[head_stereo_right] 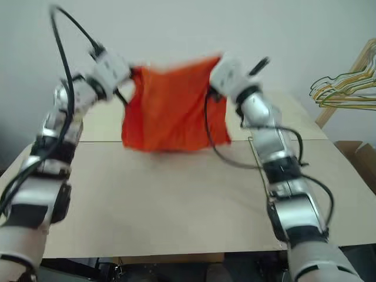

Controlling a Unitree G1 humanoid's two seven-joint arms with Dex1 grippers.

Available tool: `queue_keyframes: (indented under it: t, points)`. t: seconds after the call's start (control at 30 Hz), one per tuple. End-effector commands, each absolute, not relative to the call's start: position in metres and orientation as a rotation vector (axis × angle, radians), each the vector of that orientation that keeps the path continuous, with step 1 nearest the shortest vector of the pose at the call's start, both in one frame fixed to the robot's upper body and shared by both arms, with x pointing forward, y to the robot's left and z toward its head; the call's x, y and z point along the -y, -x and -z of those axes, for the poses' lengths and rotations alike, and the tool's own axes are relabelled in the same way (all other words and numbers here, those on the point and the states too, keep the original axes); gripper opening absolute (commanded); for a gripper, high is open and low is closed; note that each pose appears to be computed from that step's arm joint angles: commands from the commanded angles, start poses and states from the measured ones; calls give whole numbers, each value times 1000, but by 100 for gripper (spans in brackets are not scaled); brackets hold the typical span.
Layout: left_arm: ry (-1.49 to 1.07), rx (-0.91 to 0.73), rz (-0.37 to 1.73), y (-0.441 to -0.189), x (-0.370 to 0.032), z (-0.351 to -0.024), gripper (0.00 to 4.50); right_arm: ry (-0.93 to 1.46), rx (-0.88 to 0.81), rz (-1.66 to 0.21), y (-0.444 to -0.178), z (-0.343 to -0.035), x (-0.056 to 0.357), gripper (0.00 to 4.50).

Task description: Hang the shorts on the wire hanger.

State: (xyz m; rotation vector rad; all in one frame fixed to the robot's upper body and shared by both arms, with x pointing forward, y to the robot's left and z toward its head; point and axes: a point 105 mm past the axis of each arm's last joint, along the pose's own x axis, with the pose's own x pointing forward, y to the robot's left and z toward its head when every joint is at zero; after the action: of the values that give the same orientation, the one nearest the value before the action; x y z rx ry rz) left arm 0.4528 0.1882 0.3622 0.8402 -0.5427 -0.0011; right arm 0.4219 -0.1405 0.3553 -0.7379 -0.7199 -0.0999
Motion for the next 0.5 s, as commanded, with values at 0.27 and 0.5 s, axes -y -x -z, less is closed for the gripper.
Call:
queue_keyframes:
  t: [0.27, 0.5]
  points:
    - [-917, 750, 361, -419, -160, -320, 4, 955, 752, -160, -397, -282, 141, 0]
    - [-968, 162, 1058, -347, -182, -191, 4, 1101, 611, -617, -360, -194, 138, 0]
